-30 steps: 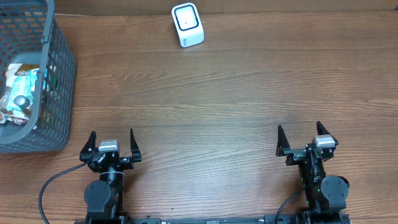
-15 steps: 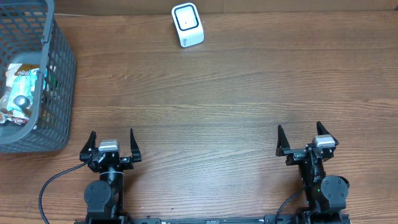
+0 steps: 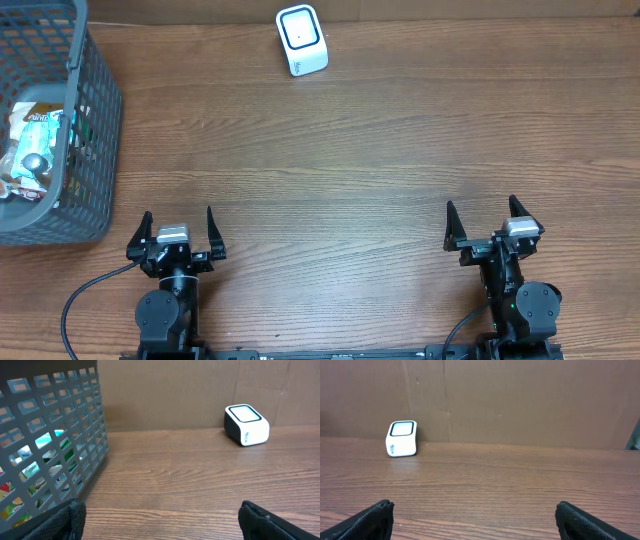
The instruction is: Scan the item barcode
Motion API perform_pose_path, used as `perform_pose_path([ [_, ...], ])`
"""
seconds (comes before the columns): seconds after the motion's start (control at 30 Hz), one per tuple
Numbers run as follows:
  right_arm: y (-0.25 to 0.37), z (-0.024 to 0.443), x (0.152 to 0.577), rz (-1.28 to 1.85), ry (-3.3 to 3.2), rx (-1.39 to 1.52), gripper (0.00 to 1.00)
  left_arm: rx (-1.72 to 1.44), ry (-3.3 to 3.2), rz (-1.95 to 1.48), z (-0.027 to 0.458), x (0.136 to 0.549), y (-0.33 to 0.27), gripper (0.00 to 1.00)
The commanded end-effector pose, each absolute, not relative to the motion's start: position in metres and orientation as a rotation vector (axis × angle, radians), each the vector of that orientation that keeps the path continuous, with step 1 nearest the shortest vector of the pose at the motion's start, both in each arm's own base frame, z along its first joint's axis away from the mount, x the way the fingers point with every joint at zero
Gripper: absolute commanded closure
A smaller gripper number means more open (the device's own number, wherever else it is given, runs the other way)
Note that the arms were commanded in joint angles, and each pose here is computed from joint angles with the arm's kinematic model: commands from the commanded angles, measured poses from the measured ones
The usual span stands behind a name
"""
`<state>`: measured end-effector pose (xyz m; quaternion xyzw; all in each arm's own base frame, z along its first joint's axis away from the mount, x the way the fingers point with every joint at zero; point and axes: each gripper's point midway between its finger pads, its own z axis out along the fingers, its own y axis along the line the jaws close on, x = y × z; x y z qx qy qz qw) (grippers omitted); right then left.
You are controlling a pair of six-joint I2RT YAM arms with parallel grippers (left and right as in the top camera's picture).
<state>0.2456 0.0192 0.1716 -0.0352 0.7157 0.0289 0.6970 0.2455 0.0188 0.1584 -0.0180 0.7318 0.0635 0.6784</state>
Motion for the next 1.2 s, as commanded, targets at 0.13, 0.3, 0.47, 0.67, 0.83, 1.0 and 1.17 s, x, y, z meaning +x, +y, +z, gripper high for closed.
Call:
perform_pose_path([
  [0.13, 0.021, 0.170, 0.246, 0.068, 1.592, -0.084, 0.00, -0.048, 1.633, 0.164, 0.160, 0.245, 0.022, 0.00],
  [0.3, 0.021, 0.170, 0.246, 0.069, 1.592, -0.084, 0.00, -0.042, 1.630, 0.242, 0.161, 0.244, 0.030, 0.01],
  [0.47, 0.021, 0.170, 0.246, 0.068, 1.592, -0.084, 0.00, -0.036, 1.628, 0.259, 0.162, 0.243, 0.031, 0.00],
  [0.67, 0.021, 0.170, 0.246, 0.069, 1.592, -0.084, 0.00, -0.031, 1.558, 0.231, 0.182, 0.244, 0.027, 0.00],
  [0.83, 0.021, 0.170, 0.246, 0.068, 1.592, -0.084, 0.00, -0.043, 1.445, 0.074, 0.235, 0.235, 0.011, 0.01],
  [1.0, 0.021, 0.170, 0.246, 0.068, 1.592, -0.084, 0.00, -0.007, 1.352, -0.048, 0.305, 0.210, -0.005, 0.00],
  [1.17, 0.021, 0.170, 0.246, 0.068, 1.592, -0.084, 0.00, 0.097, 1.376, -0.117, 0.371, 0.181, -0.024, 0.00],
])
